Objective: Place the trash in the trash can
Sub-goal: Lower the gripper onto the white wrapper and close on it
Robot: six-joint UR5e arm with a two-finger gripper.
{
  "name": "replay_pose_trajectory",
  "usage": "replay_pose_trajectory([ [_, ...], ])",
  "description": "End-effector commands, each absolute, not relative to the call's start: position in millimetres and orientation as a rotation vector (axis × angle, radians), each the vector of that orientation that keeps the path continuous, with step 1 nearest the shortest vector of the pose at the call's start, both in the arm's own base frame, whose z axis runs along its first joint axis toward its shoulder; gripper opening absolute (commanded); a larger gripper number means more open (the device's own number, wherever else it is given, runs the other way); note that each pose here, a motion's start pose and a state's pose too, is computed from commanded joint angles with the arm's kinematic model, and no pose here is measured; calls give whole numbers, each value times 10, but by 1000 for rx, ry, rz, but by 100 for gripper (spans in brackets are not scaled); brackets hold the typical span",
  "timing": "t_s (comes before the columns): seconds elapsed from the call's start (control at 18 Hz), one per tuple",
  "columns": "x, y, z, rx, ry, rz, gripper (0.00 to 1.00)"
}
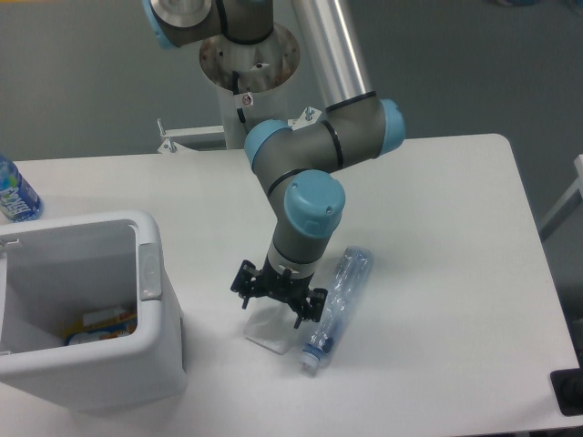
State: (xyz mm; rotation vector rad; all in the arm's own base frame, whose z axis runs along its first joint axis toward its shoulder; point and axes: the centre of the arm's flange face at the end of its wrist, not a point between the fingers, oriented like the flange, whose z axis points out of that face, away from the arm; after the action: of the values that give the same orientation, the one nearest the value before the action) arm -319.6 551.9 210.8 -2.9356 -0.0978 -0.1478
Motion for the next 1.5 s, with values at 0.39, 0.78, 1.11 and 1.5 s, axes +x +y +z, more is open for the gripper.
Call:
replay_pose_trajectory([
  [0.39, -3165, 5533, 2106, -2956, -98, -124, 16],
  [0.78, -3160, 5548, 2269, -2935, -87, -102, 0],
  [1.11, -3253, 5513, 2651, -2841, -119, -117, 0],
  [1.5, -3514, 5630, 3307, -2656, -318, -161, 0],
])
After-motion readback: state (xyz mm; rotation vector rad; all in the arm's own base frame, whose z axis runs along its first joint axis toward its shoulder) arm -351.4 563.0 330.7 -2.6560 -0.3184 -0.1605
